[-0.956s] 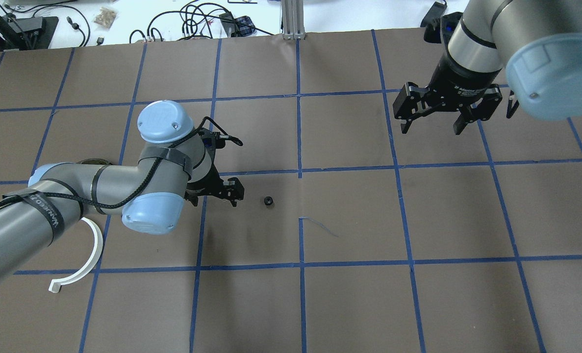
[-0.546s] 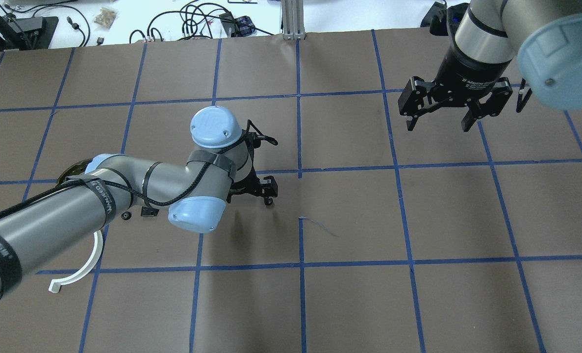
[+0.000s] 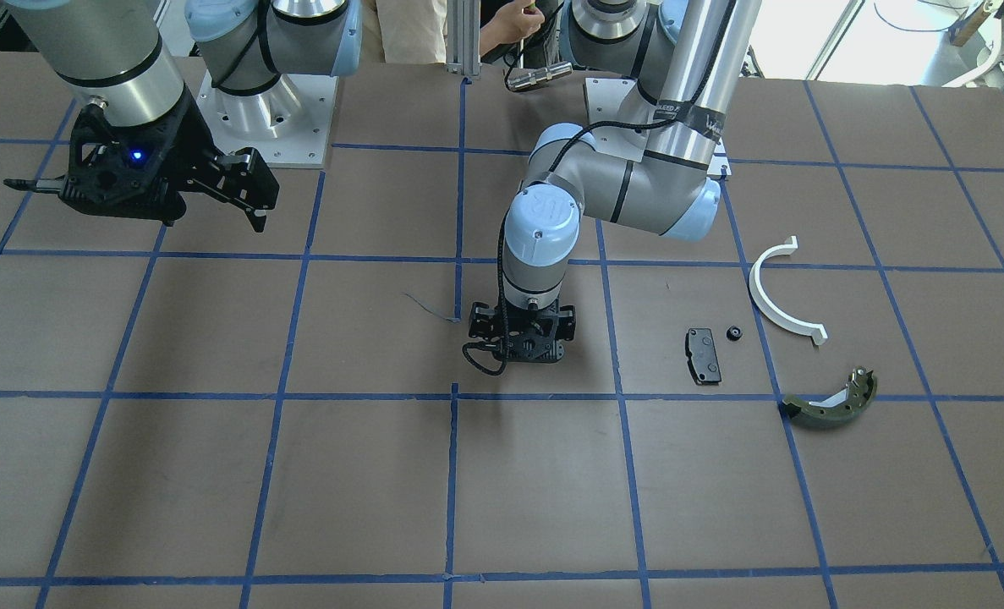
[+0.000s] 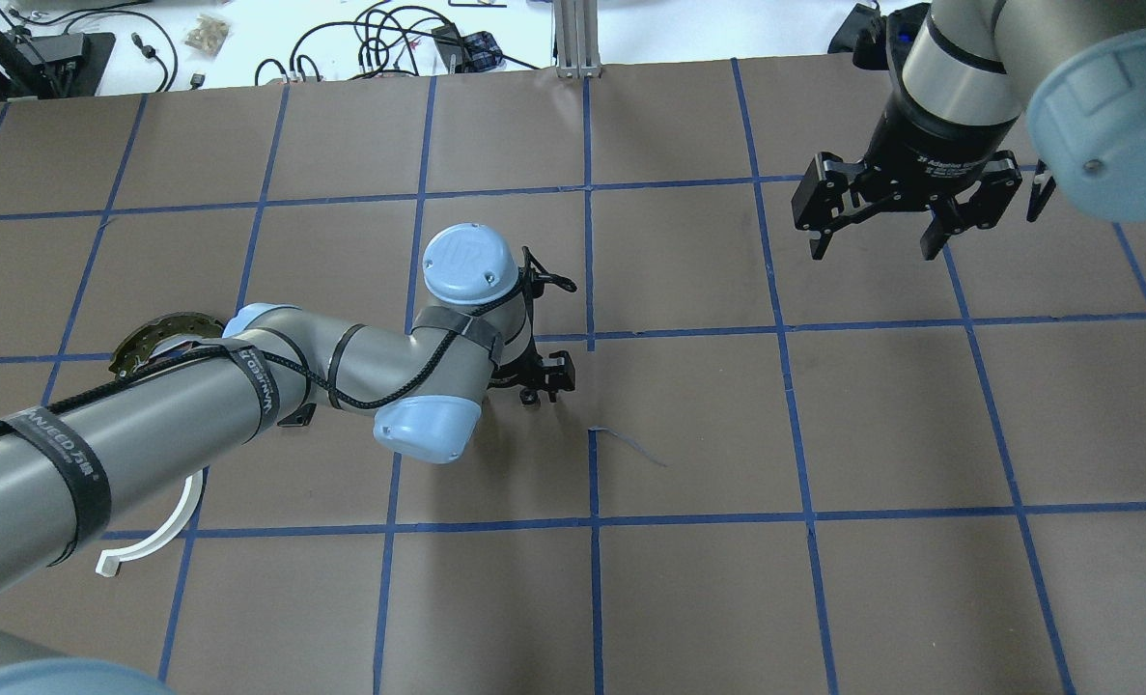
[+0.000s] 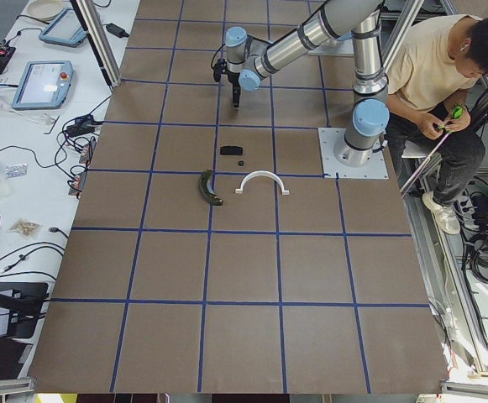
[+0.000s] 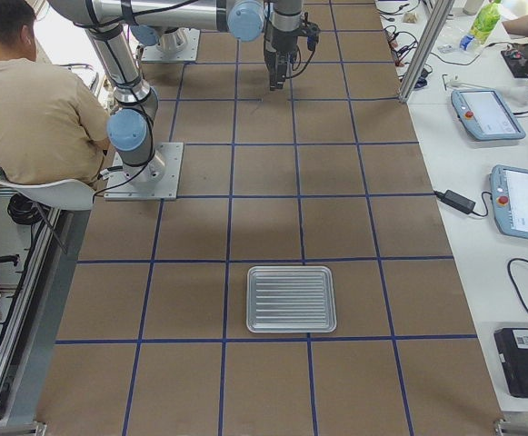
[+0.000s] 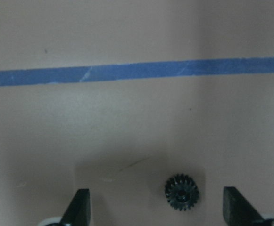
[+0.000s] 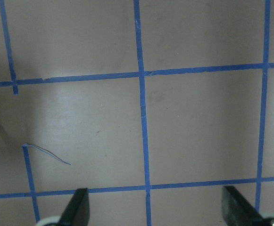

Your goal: Place bearing gear from tray to pile

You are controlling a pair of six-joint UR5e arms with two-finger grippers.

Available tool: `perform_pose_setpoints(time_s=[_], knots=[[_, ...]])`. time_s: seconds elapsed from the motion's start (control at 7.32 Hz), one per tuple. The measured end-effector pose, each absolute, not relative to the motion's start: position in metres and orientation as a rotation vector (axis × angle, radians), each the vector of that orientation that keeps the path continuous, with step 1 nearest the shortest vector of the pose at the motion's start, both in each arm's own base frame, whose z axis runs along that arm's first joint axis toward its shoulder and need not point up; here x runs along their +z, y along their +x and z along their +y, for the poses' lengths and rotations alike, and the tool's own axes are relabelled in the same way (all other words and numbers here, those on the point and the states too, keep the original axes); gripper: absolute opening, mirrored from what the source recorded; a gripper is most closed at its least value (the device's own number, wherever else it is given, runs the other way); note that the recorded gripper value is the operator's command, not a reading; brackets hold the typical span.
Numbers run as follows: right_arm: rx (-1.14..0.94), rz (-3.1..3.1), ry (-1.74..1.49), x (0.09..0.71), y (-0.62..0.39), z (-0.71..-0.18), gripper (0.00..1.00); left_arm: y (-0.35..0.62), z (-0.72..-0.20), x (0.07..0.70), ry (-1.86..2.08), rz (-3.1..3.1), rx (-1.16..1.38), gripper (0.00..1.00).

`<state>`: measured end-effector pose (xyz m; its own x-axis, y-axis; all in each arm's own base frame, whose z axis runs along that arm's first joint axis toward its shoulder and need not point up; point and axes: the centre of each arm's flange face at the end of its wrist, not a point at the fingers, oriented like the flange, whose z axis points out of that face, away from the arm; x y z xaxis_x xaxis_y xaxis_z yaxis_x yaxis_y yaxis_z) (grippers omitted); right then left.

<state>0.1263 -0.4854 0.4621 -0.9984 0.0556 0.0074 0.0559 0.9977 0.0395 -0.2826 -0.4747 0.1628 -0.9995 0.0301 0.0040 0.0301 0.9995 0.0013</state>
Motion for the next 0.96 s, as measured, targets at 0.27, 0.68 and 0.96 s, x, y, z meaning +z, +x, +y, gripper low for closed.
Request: perform_pose_setpoints(time_s=[0.27, 0.68, 0.96], knots=[[-0.063, -3.132, -0.081, 0.461, 0.125, -0.486, 1.0, -0.284, -0.478, 0.164, -0.052, -3.136, 0.024, 0.0], [-0.062, -3.132, -0.077, 0.461, 0.125, -0.486, 1.0, -0.284, -0.482, 0.167, -0.049, -3.132, 0.055, 0.0], [-0.056, -3.131, -0.082, 0.461, 0.124, -0.486, 1.0, -0.28, -0.489, 0.176, -0.062, -3.127, 0.085, 0.0]])
